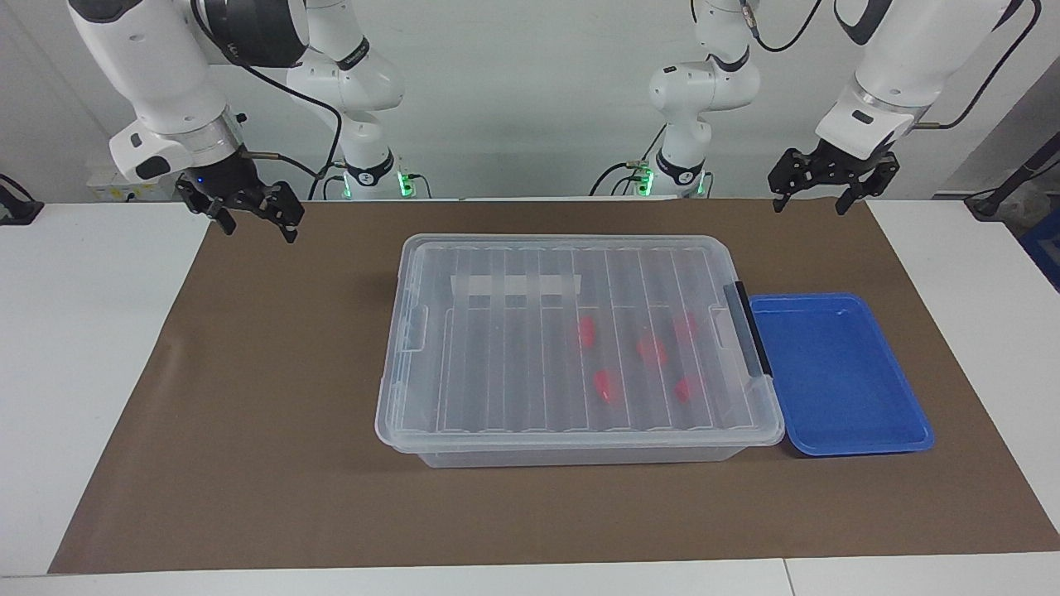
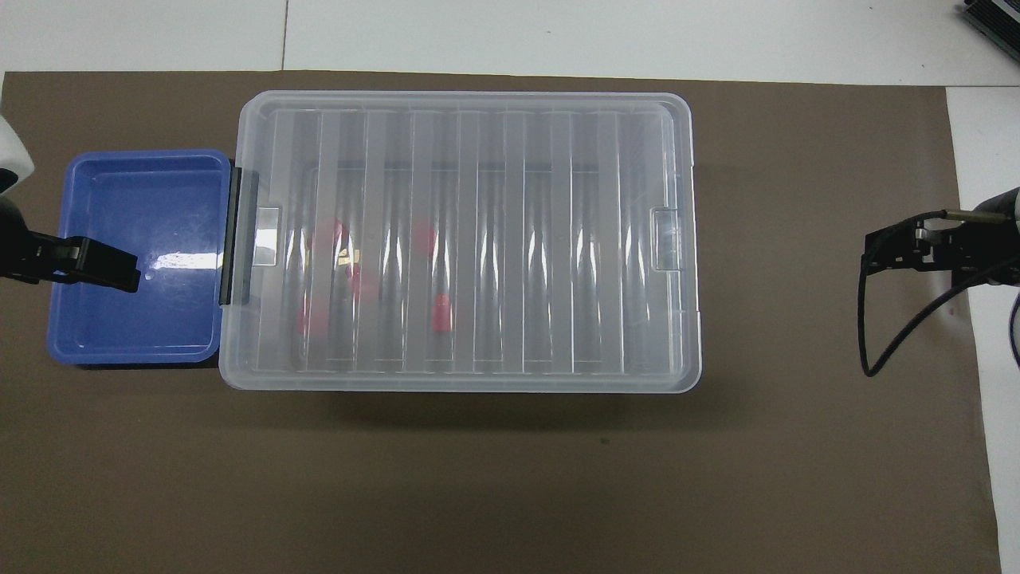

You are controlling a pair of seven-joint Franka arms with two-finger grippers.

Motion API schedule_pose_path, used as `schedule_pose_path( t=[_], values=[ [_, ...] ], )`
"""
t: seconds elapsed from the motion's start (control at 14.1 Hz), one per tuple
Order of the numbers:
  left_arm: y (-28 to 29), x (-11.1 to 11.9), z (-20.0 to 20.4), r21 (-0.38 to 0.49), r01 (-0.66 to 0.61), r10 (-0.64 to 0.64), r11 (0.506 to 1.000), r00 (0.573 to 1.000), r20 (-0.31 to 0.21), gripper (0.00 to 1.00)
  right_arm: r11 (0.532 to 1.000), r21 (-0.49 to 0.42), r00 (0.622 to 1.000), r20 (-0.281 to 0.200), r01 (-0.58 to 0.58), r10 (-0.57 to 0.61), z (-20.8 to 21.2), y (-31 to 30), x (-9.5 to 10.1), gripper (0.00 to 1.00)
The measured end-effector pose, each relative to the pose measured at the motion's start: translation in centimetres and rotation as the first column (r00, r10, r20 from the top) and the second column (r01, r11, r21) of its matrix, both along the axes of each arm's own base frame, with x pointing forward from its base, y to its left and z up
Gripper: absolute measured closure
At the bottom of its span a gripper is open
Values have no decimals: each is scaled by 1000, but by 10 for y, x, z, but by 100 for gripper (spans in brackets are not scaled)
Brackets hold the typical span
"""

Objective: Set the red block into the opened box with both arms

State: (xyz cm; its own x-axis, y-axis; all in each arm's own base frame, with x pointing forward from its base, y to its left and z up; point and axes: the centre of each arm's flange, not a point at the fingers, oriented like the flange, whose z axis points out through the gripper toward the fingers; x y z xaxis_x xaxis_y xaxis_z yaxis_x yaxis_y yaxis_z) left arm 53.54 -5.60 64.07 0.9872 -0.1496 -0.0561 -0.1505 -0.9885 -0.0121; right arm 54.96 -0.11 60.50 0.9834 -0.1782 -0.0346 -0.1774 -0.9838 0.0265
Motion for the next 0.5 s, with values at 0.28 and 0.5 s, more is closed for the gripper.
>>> schedule_pose_path(
  t=[0.28, 0.5],
  values=[
    [0, 0, 0, 0, 0, 0, 1000, 1000, 0, 0, 1000, 0, 1000, -3, -8, 8, -1, 4, 0, 0],
    [0, 0, 0, 0, 0, 0, 1000, 1000, 0, 0, 1000, 0, 1000, -3, -8, 8, -1, 4, 0, 0]
  ],
)
